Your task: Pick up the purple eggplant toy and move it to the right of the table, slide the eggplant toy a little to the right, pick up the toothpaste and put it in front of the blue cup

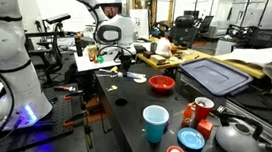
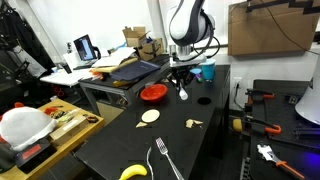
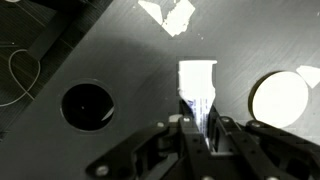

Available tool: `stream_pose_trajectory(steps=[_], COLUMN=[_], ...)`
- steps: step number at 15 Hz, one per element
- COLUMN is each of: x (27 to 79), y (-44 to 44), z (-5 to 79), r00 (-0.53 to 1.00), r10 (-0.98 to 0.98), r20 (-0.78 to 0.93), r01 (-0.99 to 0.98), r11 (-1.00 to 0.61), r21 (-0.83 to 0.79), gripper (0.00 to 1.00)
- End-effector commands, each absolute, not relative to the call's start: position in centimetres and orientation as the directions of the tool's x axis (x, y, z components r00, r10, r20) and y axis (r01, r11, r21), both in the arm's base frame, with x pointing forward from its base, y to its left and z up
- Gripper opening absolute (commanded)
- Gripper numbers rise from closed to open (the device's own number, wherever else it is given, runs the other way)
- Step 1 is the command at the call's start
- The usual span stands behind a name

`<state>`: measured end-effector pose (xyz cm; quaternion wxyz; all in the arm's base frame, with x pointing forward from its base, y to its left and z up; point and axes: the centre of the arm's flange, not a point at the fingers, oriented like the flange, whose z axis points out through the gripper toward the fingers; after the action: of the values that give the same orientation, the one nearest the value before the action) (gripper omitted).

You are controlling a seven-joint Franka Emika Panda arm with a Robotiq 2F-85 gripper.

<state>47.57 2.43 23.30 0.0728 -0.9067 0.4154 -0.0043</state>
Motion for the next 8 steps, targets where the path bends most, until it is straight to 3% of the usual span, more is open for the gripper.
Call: stream_pose_trajectory(steps=[1,8], x=[44.7,41.1], y=[-0.3,-6.3], z=[26.8,29.9], r00=[0.552,0.337], r10=[-0.834,-0.938], r20=[0.01,0.079], r01=[-0.822,-0.923], r11=[-0.547,-0.346], r21=[-0.159,-0.167], gripper=[0.04,0.04])
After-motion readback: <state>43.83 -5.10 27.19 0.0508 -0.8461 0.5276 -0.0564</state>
